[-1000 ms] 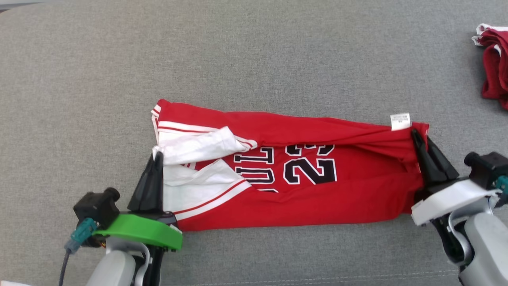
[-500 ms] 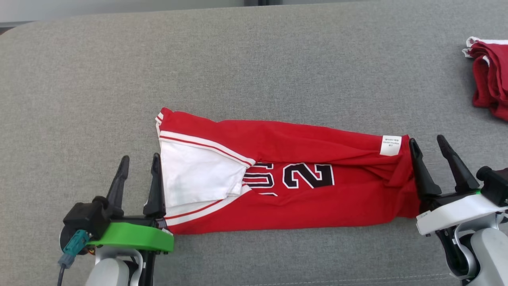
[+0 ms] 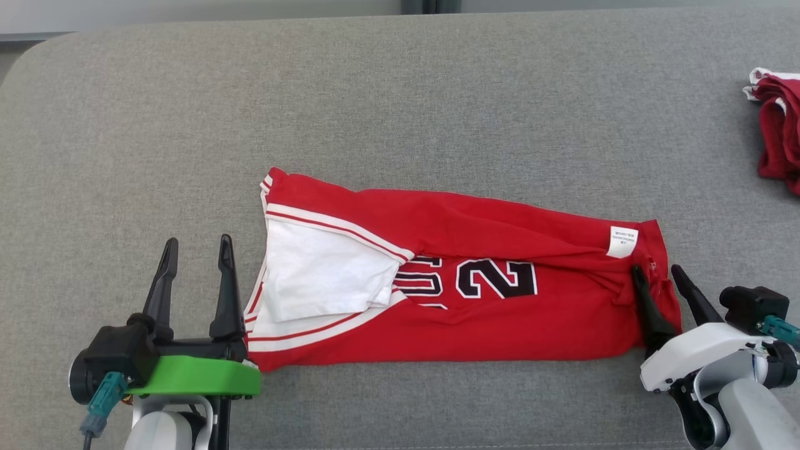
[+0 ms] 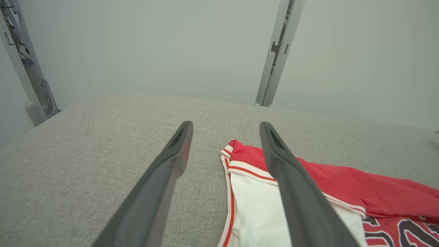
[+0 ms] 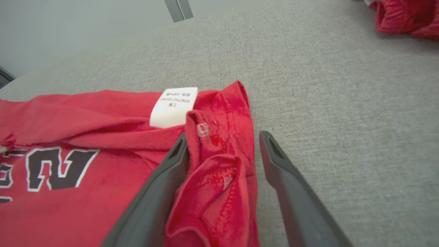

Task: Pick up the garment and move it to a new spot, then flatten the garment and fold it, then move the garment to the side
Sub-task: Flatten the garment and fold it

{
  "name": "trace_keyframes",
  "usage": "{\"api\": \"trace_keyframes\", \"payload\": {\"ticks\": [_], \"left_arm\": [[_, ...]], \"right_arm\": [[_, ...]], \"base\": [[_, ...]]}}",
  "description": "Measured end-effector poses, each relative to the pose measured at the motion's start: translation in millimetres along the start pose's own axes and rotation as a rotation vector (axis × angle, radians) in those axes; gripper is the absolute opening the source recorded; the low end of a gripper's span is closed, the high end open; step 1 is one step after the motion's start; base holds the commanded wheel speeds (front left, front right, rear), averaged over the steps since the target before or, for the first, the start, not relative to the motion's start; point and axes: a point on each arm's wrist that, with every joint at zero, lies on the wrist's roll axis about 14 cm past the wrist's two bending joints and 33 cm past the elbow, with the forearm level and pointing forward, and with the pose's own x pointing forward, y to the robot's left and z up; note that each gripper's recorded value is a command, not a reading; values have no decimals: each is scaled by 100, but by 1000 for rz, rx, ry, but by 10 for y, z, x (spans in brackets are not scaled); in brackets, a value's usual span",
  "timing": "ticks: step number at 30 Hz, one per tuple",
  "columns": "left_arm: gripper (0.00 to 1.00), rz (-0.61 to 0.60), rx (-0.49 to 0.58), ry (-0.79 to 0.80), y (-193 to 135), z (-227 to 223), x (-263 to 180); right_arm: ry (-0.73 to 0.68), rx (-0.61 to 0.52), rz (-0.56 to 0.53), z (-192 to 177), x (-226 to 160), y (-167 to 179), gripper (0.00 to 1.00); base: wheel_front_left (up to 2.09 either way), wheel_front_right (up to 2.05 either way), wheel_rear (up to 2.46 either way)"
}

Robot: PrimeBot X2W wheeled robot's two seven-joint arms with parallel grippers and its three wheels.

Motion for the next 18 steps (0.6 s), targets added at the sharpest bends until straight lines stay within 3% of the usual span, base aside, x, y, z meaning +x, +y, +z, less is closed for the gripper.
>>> {"api": "trace_keyframes", "payload": {"ticks": [4, 5, 6, 7, 8, 18], "left_arm": [[100, 1, 16, 6, 25, -15, -20], [100, 1, 18, 6, 31, -14, -24], [100, 4, 20, 6, 40, -11, -28], [100, 8, 21, 4, 55, -5, -31], [100, 13, 25, 2, 72, 6, -34], [100, 17, 25, -4, 81, 33, -74]], "right_arm": [[53, 23, -8, -186, -6, 33, 100], [61, 32, -7, -219, -8, 54, 90], [66, 48, -10, -239, -4, 64, 45], [67, 64, -15, -251, 2, 70, 26], [60, 82, -21, -244, 10, 70, 0], [1, 110, -55, -50, 58, -68, 0]], "base": [[0, 0, 0], [0, 0, 0], [0, 0, 0], [0, 0, 0], [0, 0, 0], [0, 0, 0]]}}
